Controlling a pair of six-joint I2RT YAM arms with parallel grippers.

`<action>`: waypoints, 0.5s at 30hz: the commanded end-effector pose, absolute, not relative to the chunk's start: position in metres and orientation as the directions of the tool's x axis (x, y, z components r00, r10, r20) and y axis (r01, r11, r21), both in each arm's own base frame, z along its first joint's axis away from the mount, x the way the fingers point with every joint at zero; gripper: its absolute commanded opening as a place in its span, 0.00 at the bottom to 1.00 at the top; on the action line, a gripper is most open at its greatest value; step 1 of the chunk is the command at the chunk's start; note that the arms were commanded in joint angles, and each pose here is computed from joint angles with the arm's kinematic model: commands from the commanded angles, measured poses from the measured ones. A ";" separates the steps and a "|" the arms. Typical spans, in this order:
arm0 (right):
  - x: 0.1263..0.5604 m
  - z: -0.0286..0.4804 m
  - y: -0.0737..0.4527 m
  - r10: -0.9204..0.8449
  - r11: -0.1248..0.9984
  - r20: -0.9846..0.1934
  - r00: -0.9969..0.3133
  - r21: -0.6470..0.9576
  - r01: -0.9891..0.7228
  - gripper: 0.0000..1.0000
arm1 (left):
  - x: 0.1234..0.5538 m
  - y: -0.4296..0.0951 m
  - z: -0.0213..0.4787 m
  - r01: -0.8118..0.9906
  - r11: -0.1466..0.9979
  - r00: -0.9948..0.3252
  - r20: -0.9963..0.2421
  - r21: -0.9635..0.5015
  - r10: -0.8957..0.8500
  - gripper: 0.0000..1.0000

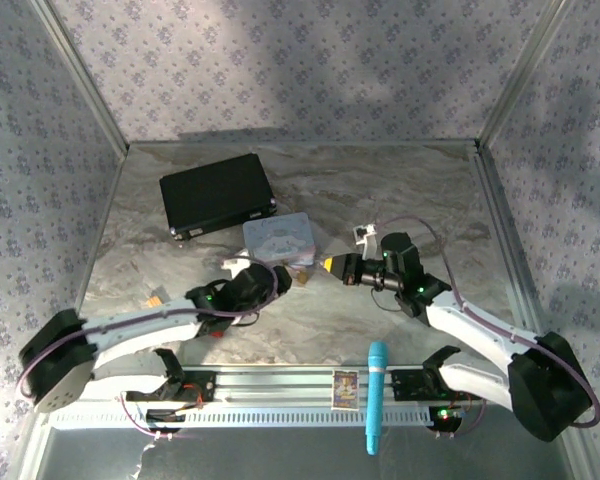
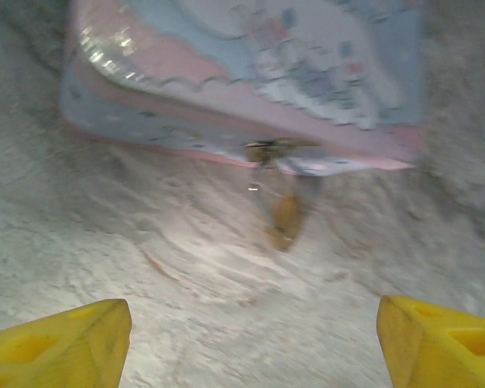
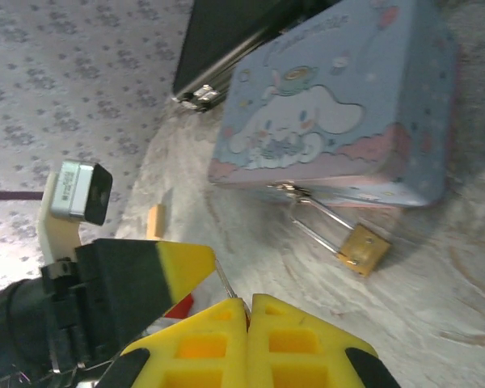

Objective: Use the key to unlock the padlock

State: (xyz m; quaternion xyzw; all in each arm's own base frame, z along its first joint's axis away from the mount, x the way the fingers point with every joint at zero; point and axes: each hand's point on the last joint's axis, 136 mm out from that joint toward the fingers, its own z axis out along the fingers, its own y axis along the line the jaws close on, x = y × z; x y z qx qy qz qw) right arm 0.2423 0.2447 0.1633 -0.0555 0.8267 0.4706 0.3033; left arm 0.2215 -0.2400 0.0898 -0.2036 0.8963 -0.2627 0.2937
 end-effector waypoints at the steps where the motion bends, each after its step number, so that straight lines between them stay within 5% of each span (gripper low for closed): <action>1: 0.245 0.151 0.231 0.208 0.619 -0.564 -0.799 0.709 -0.339 0.00 | 0.244 -0.248 0.096 -0.301 0.748 -0.656 -0.441 -0.592 -0.613 0.79; 9: 0.239 0.146 0.220 0.230 0.637 -0.563 -0.794 0.703 -0.315 0.00 | 0.269 -0.278 0.057 -0.331 0.827 -0.690 -0.481 -0.453 -0.540 0.83; 15: 0.237 0.144 0.214 0.249 0.638 -0.558 -0.792 0.710 -0.300 0.00 | 0.276 -0.276 0.038 -0.351 0.892 -0.714 -0.534 -0.286 -0.452 0.77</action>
